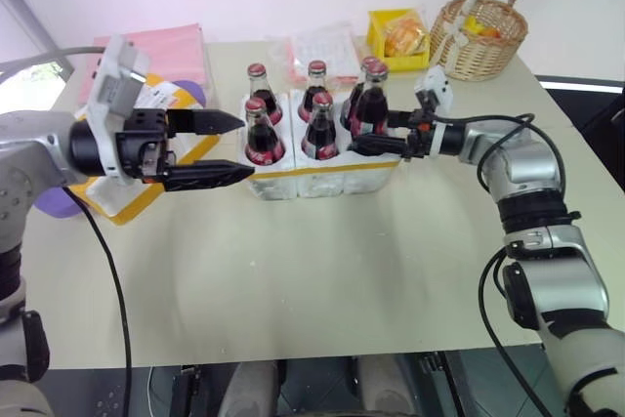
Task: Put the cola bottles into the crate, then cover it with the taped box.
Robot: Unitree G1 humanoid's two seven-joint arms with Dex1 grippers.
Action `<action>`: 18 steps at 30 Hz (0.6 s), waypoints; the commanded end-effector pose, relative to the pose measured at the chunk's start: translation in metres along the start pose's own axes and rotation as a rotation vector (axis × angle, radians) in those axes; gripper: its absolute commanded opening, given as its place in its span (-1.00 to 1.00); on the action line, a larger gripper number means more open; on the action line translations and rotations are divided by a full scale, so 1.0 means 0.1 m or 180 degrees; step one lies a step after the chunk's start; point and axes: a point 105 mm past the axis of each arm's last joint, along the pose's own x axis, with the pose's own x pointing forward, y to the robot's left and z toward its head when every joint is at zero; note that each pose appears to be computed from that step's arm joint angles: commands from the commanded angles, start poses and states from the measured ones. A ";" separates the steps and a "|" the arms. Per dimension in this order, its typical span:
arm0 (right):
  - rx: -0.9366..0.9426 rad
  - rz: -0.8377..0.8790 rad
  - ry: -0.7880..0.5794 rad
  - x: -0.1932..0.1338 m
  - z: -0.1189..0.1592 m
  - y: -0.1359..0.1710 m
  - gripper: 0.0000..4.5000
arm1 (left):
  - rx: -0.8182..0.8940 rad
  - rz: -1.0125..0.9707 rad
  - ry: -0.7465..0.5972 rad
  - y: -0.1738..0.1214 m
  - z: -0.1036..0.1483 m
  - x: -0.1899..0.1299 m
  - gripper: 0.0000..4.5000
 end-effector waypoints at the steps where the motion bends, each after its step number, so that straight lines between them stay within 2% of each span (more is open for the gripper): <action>1: -0.0019 -0.0033 -0.0046 -0.04 0.04 -0.01 0.97 | 0.0143 0.0058 -0.0050 -0.02 0.10 -0.06 1.00; 4: -0.0049 0.0002 -0.0095 -0.10 0.09 0.01 0.97 | 0.0122 0.0133 -0.0020 0.01 0.06 -0.08 1.00; 8: -0.0285 0.0178 -0.0166 -0.31 0.27 0.12 0.97 | 0.0191 0.0540 0.0040 0.10 0.02 -0.21 1.00; 12: -0.0554 0.0197 -0.0121 -0.65 0.48 0.17 0.97 | 0.0583 0.1344 0.0533 0.26 -0.19 -0.52 1.00; 16: -0.0748 0.0115 0.0076 -0.97 0.58 0.13 0.97 | 0.0788 0.1848 0.0751 0.25 -0.30 -0.78 1.00; 18: -0.0797 0.0103 0.0117 -1.10 0.67 0.13 0.97 | 0.0952 0.2132 0.1019 0.23 -0.38 -0.94 1.00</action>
